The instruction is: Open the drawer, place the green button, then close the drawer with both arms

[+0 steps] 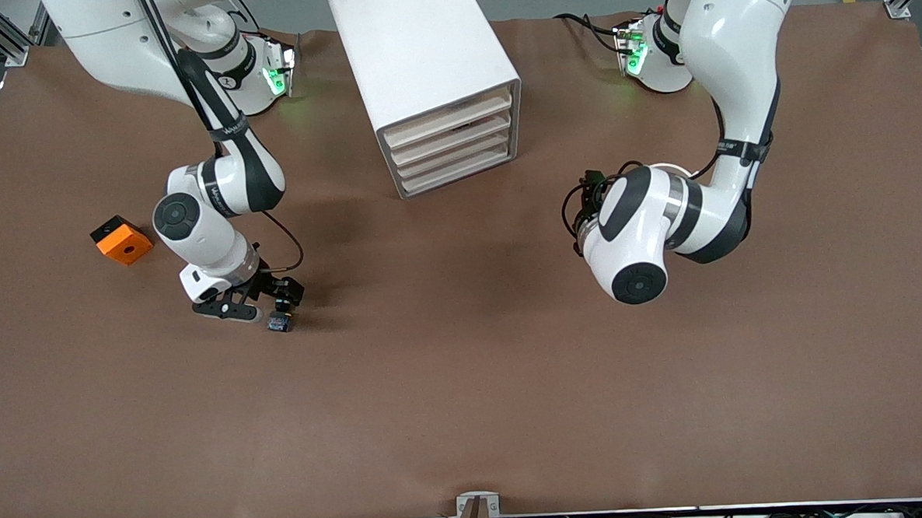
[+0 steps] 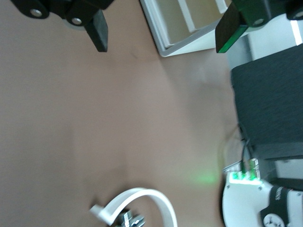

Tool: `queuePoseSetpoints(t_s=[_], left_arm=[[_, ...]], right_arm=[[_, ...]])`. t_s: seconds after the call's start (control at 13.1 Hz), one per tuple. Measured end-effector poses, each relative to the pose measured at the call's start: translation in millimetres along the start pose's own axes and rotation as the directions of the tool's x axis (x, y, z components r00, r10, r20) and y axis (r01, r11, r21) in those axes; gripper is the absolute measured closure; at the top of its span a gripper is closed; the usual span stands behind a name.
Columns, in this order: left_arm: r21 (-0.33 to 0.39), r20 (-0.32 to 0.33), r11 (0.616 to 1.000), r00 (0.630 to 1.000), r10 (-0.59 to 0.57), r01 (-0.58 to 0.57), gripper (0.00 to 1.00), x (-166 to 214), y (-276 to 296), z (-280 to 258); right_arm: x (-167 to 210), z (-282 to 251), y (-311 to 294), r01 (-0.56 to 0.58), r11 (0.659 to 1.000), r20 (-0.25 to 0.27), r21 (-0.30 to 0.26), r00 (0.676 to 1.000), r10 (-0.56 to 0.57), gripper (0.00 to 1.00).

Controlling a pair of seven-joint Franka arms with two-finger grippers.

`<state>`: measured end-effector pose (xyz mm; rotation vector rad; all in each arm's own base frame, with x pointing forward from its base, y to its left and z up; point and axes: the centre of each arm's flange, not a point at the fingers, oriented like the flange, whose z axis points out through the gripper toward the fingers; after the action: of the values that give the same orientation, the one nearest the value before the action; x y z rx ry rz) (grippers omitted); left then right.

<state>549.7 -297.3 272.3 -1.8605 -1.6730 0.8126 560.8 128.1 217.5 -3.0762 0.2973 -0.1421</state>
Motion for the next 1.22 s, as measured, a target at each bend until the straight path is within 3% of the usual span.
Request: queuePoseSetpoints(t_s=[0.15,0.91,1.14,1.22], left_arm=[[0.055,0.044,0.998,0.999,-0.001,-0.001,0.0,-2.2,7.8,13.7],[0.2,0.172,0.976,0.984,0.054,-0.088,0.0,-38.3,19.3,59.4],[0.242,0.2,0.963,0.978,0.065,-0.114,0.0,-48.2,24.5,76.7],[0.251,0.212,0.961,0.975,0.064,-0.118,0.0,-48.7,26.2,79.4]], right_arm=[[7.6,9.0,-1.7,-0.001,1.0,0.001,-0.003,1.0,0.001,0.0],[35.6,41.2,4.1,-0.009,0.999,-0.004,-0.032,1.0,0.009,0.0],[38.1,41.3,10.7,-0.008,0.999,-0.006,-0.044,1.0,0.008,0.07],[38.0,41.4,10.9,-0.008,0.999,-0.006,-0.045,1.0,0.008,0.17]])
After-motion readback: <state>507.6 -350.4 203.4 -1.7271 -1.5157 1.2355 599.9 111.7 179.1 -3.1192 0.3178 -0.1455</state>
